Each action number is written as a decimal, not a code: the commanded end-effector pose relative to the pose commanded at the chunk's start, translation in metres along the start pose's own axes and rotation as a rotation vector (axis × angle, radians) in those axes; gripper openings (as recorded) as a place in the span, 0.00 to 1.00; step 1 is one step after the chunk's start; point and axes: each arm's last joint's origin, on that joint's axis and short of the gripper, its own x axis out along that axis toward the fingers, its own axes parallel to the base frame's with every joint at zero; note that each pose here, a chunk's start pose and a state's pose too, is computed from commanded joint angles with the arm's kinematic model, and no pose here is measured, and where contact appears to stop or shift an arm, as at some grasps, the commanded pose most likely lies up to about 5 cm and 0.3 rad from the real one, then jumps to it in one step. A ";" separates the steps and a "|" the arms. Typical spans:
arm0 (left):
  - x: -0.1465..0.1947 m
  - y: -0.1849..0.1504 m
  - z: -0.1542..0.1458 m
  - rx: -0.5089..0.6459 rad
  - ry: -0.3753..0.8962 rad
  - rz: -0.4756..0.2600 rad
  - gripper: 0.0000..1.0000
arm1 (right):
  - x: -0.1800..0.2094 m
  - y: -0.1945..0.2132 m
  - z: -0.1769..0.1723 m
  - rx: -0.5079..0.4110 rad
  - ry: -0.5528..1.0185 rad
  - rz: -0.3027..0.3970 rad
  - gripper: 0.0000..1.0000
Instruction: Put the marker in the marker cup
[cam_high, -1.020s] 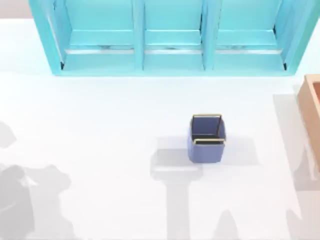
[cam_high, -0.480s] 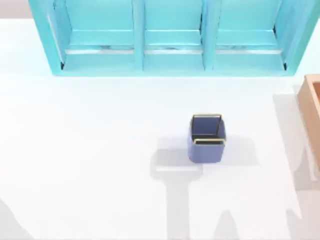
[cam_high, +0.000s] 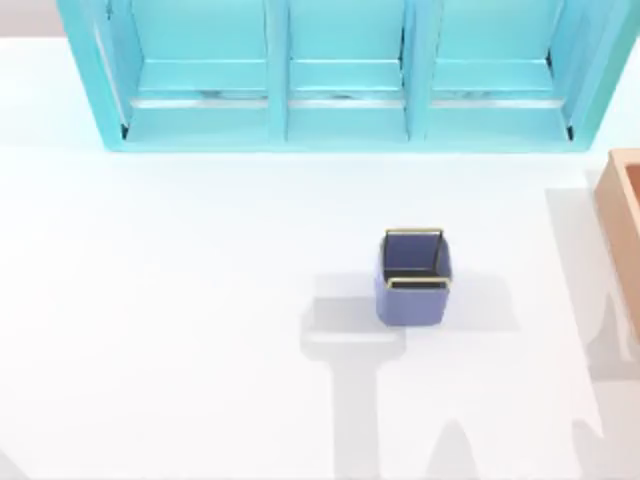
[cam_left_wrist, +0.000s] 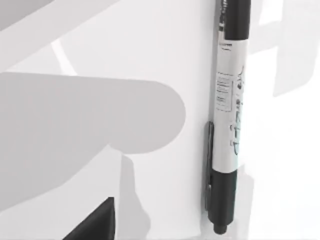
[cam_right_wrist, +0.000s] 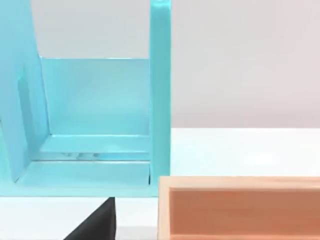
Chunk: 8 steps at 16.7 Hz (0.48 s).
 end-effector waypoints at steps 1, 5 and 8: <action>0.000 0.000 0.000 0.000 0.000 0.000 1.00 | 0.000 0.000 0.000 0.000 0.000 0.000 1.00; 0.015 -0.001 0.001 -0.001 0.003 0.002 1.00 | 0.000 0.000 0.000 0.000 0.000 0.000 1.00; 0.052 -0.001 0.004 0.001 -0.002 -0.001 1.00 | 0.000 0.000 0.000 0.000 0.000 0.000 1.00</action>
